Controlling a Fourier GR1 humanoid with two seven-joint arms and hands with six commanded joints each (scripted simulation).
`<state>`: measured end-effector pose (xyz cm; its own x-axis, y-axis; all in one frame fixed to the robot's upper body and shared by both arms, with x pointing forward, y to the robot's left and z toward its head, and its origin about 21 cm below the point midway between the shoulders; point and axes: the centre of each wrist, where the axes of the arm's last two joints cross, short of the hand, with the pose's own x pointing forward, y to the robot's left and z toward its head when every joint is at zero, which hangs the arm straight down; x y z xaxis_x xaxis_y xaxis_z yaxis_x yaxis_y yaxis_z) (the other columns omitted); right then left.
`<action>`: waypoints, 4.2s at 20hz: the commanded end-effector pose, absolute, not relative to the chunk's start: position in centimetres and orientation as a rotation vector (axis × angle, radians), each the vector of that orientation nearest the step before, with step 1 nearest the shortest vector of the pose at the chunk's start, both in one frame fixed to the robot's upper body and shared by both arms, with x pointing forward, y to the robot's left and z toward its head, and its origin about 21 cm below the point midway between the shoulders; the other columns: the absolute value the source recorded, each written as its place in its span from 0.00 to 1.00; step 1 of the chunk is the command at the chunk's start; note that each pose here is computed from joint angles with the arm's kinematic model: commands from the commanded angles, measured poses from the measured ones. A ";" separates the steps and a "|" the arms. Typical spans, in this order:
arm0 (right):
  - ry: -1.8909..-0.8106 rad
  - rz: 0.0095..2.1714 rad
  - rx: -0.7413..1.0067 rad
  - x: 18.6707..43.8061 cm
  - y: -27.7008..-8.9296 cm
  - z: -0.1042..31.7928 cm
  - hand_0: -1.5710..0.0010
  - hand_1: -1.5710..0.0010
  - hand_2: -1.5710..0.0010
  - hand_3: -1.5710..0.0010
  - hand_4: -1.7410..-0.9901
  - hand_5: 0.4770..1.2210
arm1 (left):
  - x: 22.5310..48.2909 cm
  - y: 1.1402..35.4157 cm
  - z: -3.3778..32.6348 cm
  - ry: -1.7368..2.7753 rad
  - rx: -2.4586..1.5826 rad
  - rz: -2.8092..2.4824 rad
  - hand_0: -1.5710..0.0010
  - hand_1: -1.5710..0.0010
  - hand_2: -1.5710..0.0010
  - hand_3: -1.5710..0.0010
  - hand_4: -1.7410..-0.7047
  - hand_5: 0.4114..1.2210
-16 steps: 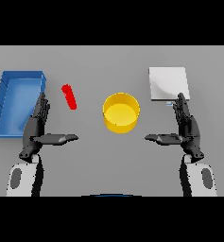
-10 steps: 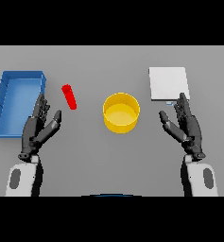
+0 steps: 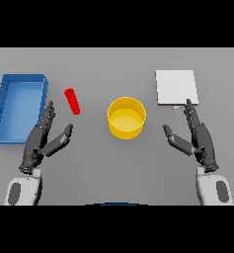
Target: Pick up the red beaker and tilt it to pour out 1 green nut into yellow bowl. Pick up the yellow bowl and place it on the metallic measuring scale.
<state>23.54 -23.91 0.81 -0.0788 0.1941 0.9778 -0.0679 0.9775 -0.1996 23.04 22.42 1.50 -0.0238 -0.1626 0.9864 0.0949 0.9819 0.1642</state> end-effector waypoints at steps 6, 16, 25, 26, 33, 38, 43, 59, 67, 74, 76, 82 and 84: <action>-1.673 0.231 -0.068 23.8 -24.1 1.2 1.00 1.00 1.00 1.00 0.60 0.20 | 25.2 22.0 0.6 -1.536 0.073 -0.207 1.00 1.00 1.00 1.00 0.53 0.31; -1.653 0.223 -0.087 23.9 -24.7 0.9 1.00 1.00 1.00 1.00 0.59 0.20 | 32.1 20.9 -1.3 -1.541 0.100 -0.211 1.00 1.00 1.00 1.00 0.50 0.28; -1.649 0.224 -0.109 24.2 -24.8 1.2 1.00 1.00 1.00 1.00 0.59 0.22 | 35.4 19.6 -1.9 -1.540 0.125 -0.252 1.00 1.00 1.00 1.00 0.45 0.33; -1.646 0.231 -0.110 24.4 -24.4 1.1 1.00 1.00 1.00 1.00 0.59 0.23 | 35.7 19.2 -2.1 -1.548 0.122 -0.247 1.00 1.00 1.00 1.00 0.44 0.34; -1.633 0.217 -0.110 24.3 -24.3 0.8 1.00 1.00 1.00 1.00 0.60 0.23 | 36.5 18.4 -3.0 -1.580 0.093 -0.137 0.50 0.52 0.52 0.59 0.31 0.57; -1.647 0.215 -0.106 23.9 -24.5 0.9 1.00 1.00 1.00 1.00 0.60 0.23 | 36.9 17.6 -3.0 -1.606 0.115 -0.140 0.16 0.17 0.17 0.27 0.14 0.86; -1.663 0.219 -0.118 23.9 -24.8 1.1 1.00 1.00 1.00 1.00 0.60 0.23 | 37.0 17.5 -2.8 -1.610 0.112 -0.187 0.05 0.06 0.06 0.10 0.20 0.95; -1.654 0.247 -0.112 23.7 -24.0 0.8 1.00 1.00 1.00 1.00 0.62 0.27 | 37.3 16.4 4.9 -1.694 0.287 -0.512 0.00 0.00 0.00 0.01 0.12 0.91; -1.640 0.235 -0.116 23.7 -23.9 0.8 1.00 1.00 1.00 1.00 0.61 0.29 | 38.5 14.3 8.5 -1.627 0.564 -1.029 0.00 0.00 0.00 0.00 0.03 0.89; -1.637 0.238 -0.122 23.5 -23.7 0.8 1.00 1.00 1.00 1.00 0.60 0.29 | 39.2 11.8 10.2 -1.426 0.732 -1.558 0.00 0.00 0.00 0.00 0.06 0.98; -1.634 0.215 -0.107 23.6 -24.1 0.9 1.00 1.00 1.00 1.00 0.61 0.27 | 39.5 10.8 11.1 -1.364 0.776 -1.686 0.00 0.00 0.00 0.00 0.13 0.98; -1.618 0.161 -0.065 23.6 -23.7 0.8 1.00 1.00 1.00 1.00 0.59 0.20 | 40.0 7.8 12.5 -1.145 0.954 -2.002 0.00 0.00 0.00 0.17 0.05 1.00; -1.608 0.144 -0.055 23.6 -23.7 0.8 1.00 1.00 1.00 1.00 0.59 0.18 | 40.2 7.1 12.4 -1.102 0.994 -2.070 0.00 0.00 0.00 0.21 0.04 1.00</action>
